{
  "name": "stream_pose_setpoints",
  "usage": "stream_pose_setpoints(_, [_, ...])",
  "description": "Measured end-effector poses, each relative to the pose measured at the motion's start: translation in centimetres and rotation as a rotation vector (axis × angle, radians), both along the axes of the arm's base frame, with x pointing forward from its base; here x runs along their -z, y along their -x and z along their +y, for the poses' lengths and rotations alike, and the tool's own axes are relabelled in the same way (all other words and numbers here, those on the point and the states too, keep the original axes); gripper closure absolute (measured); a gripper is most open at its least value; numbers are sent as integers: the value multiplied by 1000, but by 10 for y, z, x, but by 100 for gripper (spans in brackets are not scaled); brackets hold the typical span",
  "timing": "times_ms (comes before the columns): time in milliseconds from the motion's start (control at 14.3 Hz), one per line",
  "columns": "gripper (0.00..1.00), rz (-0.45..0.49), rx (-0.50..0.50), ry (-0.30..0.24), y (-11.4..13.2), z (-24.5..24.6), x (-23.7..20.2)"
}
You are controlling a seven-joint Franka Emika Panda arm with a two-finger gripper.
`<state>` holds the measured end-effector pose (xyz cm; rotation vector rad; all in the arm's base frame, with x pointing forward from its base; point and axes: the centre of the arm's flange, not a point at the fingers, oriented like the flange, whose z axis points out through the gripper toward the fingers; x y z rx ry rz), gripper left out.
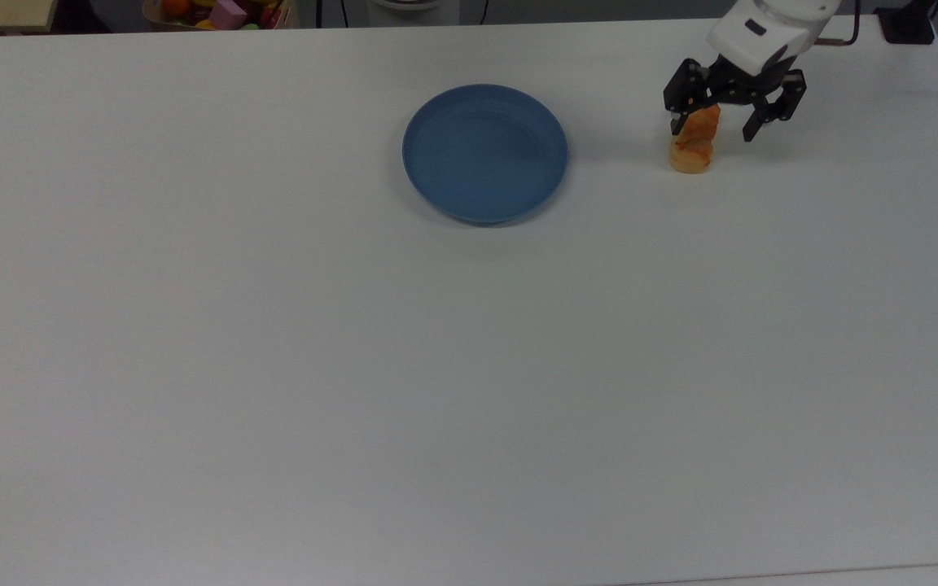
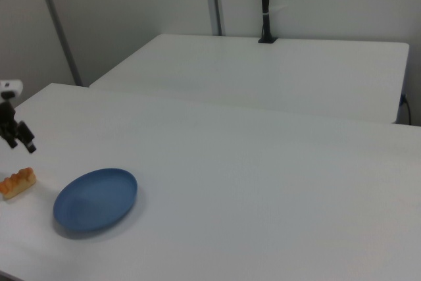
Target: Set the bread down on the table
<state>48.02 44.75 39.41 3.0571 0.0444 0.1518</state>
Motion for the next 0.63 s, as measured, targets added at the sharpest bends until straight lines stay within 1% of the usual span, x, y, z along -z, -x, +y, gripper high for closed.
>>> stream_pose_setpoints(70, [0, -24, 14, -13, -6, -9, -19])
stream_pose_setpoints(139, [0, -48, 34, -16, -14, -30, -48])
stream_pose_setpoints(209, [0, -62, 43, -2, -23, -56, -73])
stream_pose_setpoints(279, [0, -59, 47, 4, -30, -75, -87])
stream_pose_setpoints(488, [0, 10, 28, -12, -47, -152, -133])
stream_pose_setpoints(558, [0, 39, 16, -18, -52, -193, -153])
stream_pose_setpoints(627, [0, 52, 22, -11, -56, -234, -169])
